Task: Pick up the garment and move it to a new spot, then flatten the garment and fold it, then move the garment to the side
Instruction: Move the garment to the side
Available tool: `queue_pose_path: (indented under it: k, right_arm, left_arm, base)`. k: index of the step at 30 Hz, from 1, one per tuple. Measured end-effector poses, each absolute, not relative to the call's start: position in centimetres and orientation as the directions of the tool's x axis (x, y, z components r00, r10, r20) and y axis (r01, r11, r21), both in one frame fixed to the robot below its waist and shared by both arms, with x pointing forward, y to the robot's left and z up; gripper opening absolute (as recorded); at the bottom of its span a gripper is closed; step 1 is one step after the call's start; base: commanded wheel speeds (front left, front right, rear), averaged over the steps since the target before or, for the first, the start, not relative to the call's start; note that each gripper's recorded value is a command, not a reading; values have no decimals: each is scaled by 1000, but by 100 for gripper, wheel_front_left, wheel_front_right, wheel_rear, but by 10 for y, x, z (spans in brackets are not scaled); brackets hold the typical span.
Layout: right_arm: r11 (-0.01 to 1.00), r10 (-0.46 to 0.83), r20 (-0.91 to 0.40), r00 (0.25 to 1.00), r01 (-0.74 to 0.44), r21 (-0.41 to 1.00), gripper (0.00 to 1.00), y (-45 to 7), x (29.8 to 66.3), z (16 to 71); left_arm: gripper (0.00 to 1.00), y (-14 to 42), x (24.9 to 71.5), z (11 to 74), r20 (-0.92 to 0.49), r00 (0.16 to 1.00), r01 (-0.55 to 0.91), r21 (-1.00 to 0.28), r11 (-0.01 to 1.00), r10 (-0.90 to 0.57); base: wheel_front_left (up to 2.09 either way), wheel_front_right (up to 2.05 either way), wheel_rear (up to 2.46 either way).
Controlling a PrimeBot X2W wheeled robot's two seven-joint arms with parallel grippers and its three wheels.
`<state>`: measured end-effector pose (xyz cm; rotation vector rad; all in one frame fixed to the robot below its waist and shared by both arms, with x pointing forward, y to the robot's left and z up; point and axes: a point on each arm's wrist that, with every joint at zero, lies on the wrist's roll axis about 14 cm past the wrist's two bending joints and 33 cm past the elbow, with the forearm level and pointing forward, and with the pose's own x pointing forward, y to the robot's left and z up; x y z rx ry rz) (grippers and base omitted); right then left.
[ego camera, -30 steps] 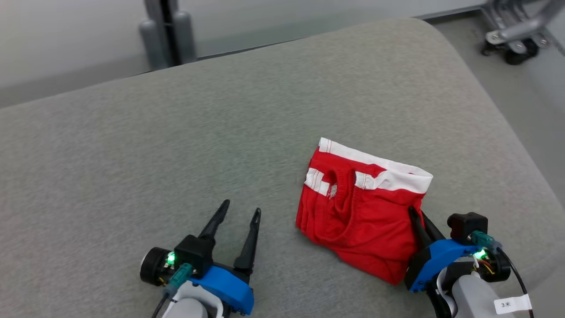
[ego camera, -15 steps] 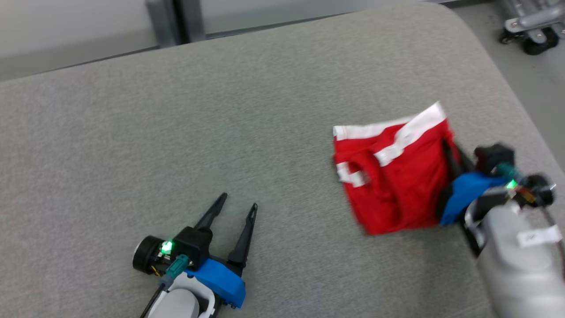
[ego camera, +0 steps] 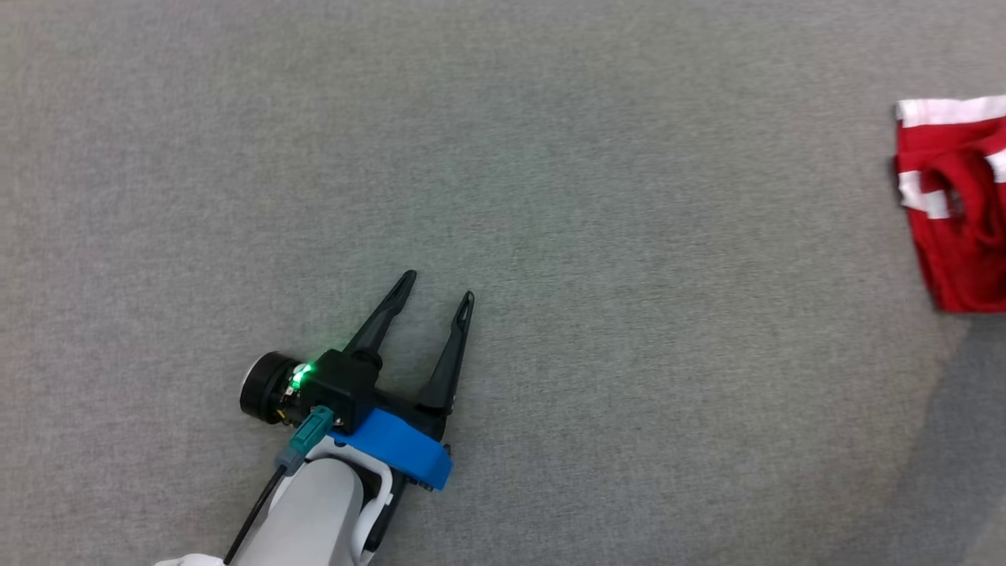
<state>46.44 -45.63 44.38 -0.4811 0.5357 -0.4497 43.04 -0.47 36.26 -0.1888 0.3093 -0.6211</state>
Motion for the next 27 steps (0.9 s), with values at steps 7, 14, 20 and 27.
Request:
queue_pose_path:
  k: [7, 14, 20, 27]
  right_arm:
    - [801, -489, -217, 845, 337, -494, 100, -434, 498, 466]
    - [889, -329, -102, 939, 272, -367, 100, -356, 528, 484]
    - [955, -172, 4, 985, 168, -243, 100, -281, 532, 508]
    - [996, -49, -28, 998, 46, -79, 100, -226, 494, 483]
  left_arm:
    - [100, 4, 436, 361, -230, 790, 512, -263, 818, -569]
    - [100, 28, 439, 369, -236, 830, 458, -230, 859, -506]
    - [100, 65, 441, 387, -220, 889, 363, -193, 911, -401]
    - [100, 106, 429, 404, -199, 940, 247, -165, 955, -277]
  base:
    - [0, 0, 0]
    - [0, 0, 0]
    - [0, 0, 0]
    - [0, 0, 0]
